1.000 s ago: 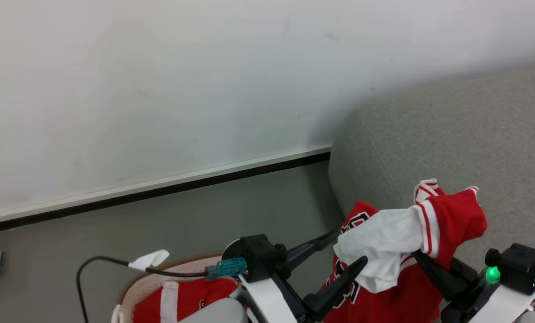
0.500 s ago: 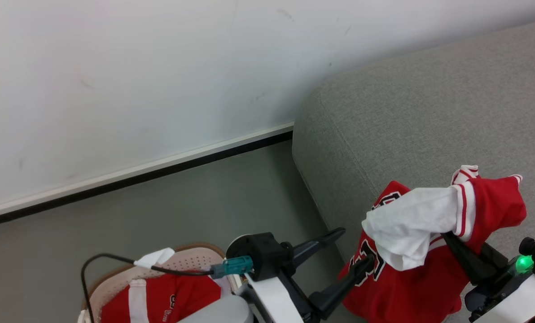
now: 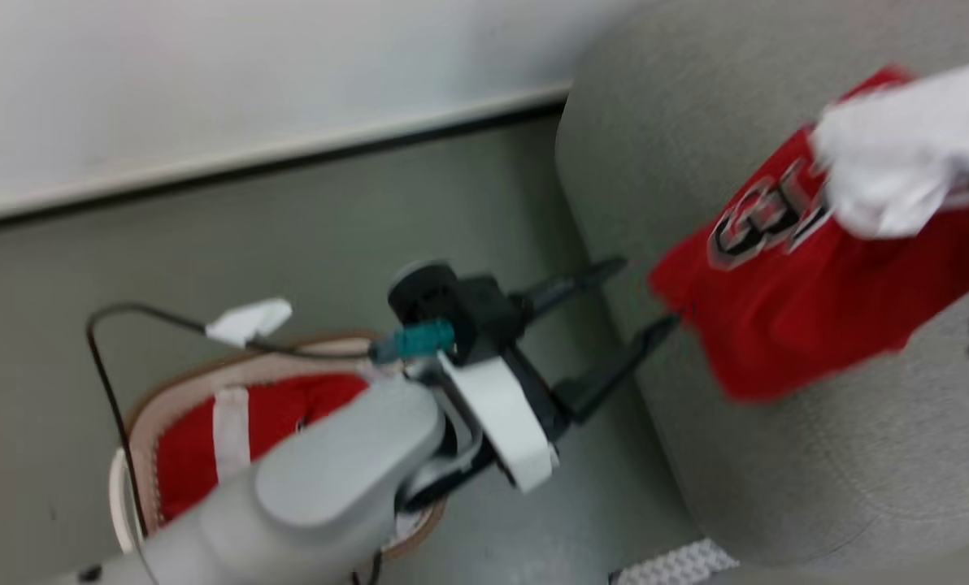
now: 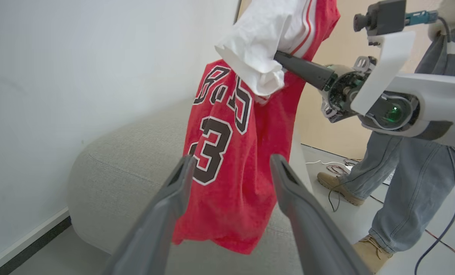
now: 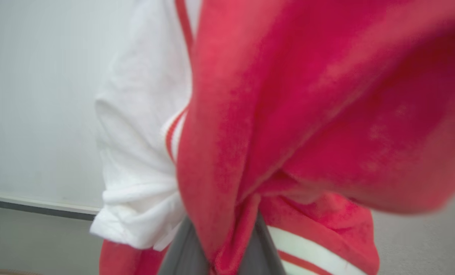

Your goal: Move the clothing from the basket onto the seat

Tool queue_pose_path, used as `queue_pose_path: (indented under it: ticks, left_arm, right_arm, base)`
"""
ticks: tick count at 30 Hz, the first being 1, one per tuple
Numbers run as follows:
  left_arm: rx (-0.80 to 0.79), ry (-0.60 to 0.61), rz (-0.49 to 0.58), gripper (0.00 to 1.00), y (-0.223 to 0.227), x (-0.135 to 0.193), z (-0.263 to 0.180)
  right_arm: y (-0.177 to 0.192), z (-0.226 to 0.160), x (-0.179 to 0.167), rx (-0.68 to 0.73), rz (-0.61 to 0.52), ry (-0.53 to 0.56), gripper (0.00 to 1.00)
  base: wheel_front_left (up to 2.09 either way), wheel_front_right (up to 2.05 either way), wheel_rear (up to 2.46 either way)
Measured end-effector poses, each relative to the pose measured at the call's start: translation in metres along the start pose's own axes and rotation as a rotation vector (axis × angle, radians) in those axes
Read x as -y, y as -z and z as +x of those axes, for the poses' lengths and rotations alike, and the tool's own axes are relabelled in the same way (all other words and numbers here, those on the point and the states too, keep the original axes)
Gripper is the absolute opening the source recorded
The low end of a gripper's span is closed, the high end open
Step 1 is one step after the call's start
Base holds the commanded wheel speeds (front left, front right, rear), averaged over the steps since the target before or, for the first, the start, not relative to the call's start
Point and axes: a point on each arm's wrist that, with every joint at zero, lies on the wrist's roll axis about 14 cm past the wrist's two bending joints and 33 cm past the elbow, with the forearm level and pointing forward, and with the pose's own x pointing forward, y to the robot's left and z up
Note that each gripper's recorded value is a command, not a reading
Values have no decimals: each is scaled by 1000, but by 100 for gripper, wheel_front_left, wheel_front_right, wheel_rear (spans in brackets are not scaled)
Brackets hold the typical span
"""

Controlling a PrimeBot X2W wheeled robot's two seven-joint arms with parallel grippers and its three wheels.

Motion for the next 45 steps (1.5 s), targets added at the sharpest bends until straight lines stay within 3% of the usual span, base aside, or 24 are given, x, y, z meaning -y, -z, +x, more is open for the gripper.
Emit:
queue_pose_path:
  ticks: [5,11,17,22,27,30,31,32,33,34,39,45]
  left_arm:
    - [-5,-67,5,100,16,-60,-5]
    - [-25,-183,-50,100,51,-114,-31]
    - [-60,-289,-92,100,86,-146,-66]
    - [-98,-352,-133,100,112,-151,-93]
    - [-113,-386,-149,100,124,-152,-106]
    - [-128,-395,-159,100,128,-146,-110]
    - [-129,-401,-158,100,128,-146,-111]
    - [-130,-405,-159,100,128,-145,-112]
    - [-134,-409,-158,100,128,-144,-113]
    - [-136,-413,-158,100,127,-143,-114]
    - [-137,-440,-159,100,121,-138,-118]
    - [-110,-473,-155,100,100,-132,-120]
  right_arm:
    - [-9,60,55,48,-86,136,0]
    - [-14,130,93,53,-136,222,0]
    - [-14,175,128,47,-178,311,0]
    - [55,175,149,-97,-168,394,0]
    - [130,147,163,-252,-137,486,0]
    - [153,133,161,-296,-108,518,0]
    - [154,130,162,-290,-95,534,18]
    - [155,127,165,-290,-88,549,42]
    - [155,124,165,-293,-90,555,80]
    - [157,122,165,-300,-86,563,100]
    - [142,118,159,-271,-97,547,100]
    - [152,82,132,-326,-139,464,100]
  base:
    - [0,0,0]
    - [0,0,0]
    - [0,0,0]
    - [0,0,0]
    - [0,0,0]
    - [0,0,0]
    - [0,0,0]
    - [0,0,0]
    - [0,0,0]
    - [0,0,0]
    - [0,0,0]
    - [0,0,0]
